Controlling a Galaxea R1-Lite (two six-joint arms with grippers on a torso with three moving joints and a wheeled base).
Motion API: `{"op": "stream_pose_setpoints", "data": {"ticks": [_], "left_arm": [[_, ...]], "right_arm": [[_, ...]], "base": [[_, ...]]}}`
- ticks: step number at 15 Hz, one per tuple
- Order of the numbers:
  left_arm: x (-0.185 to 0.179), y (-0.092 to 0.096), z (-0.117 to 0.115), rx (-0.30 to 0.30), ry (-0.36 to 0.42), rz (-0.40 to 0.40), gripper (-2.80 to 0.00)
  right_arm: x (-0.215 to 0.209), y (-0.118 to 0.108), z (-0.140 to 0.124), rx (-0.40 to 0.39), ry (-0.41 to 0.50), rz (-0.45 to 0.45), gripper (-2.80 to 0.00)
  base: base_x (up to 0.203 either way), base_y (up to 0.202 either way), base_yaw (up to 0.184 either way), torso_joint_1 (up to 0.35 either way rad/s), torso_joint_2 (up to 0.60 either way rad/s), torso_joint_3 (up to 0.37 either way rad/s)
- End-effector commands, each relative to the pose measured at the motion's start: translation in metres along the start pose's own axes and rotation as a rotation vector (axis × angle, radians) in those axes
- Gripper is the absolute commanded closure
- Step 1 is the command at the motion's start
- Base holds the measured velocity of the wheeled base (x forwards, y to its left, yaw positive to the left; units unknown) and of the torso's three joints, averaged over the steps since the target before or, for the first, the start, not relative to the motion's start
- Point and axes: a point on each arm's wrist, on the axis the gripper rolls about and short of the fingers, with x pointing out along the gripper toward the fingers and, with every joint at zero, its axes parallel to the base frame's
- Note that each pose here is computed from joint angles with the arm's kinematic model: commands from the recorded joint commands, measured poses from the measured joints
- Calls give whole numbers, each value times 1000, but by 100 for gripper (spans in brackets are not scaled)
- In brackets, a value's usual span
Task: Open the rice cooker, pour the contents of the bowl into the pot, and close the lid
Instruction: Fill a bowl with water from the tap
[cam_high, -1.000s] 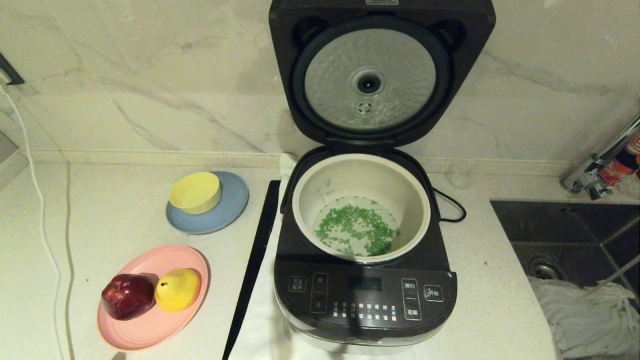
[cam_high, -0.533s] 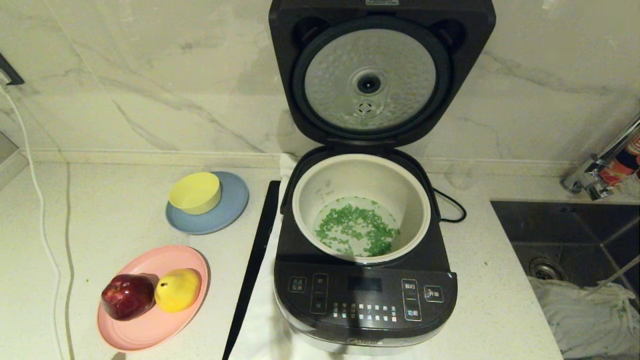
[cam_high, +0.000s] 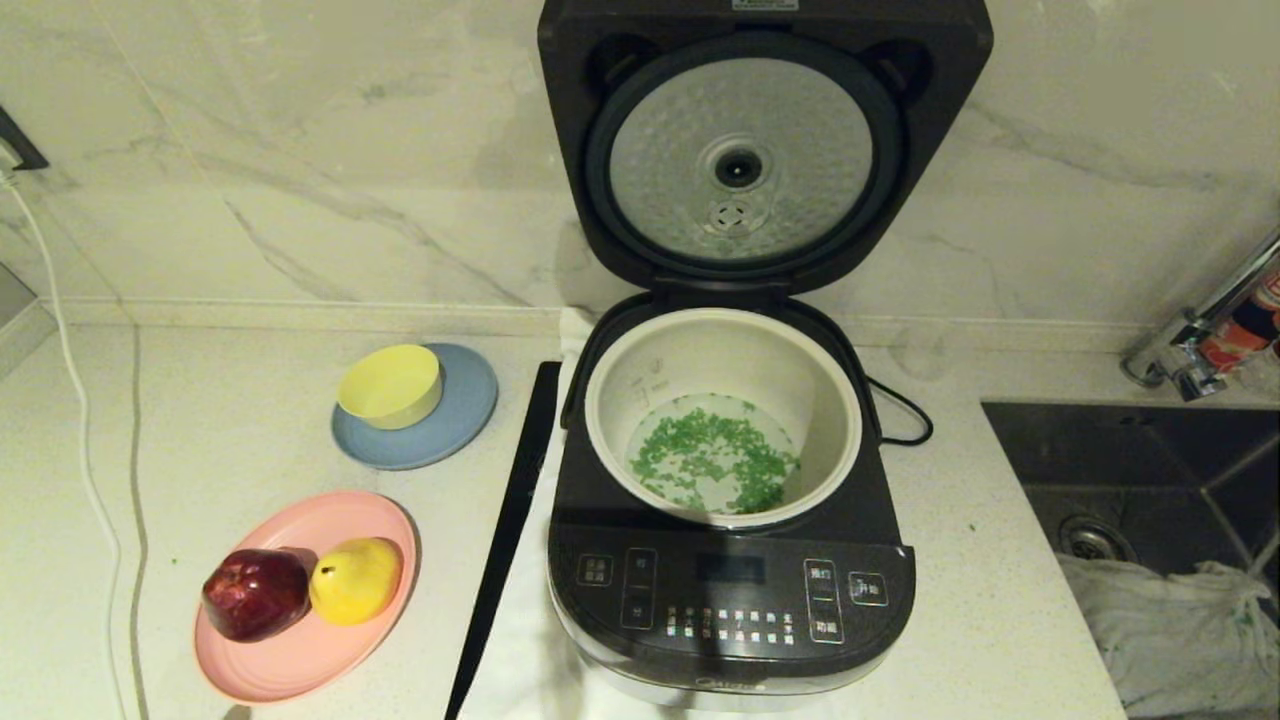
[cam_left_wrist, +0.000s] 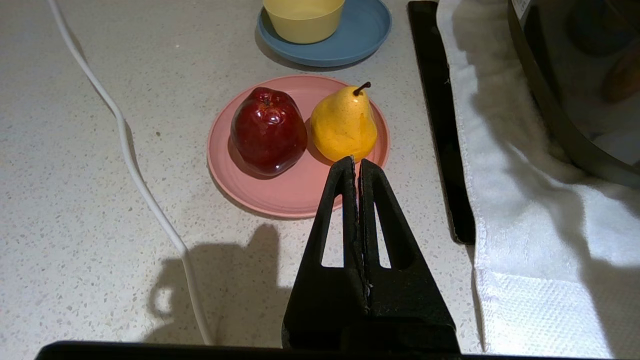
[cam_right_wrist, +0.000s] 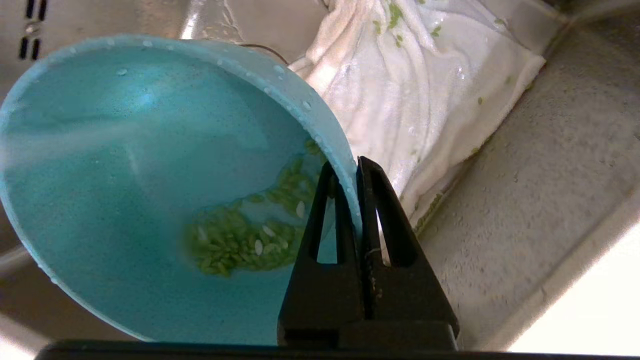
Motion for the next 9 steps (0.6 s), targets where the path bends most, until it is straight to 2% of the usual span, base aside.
{"op": "stream_pose_setpoints", "data": {"ticks": [1,9], "left_arm": [[1,0,-2,0,8,0,0],[1,0,-2,0,8,0,0]], "right_arm": [[17,-3,0,5,25,-6,0],[13,10,-4,8,27,11,0]], "base": [[0,0,0,0,0,0],[0,0,0,0,0,0]]}}
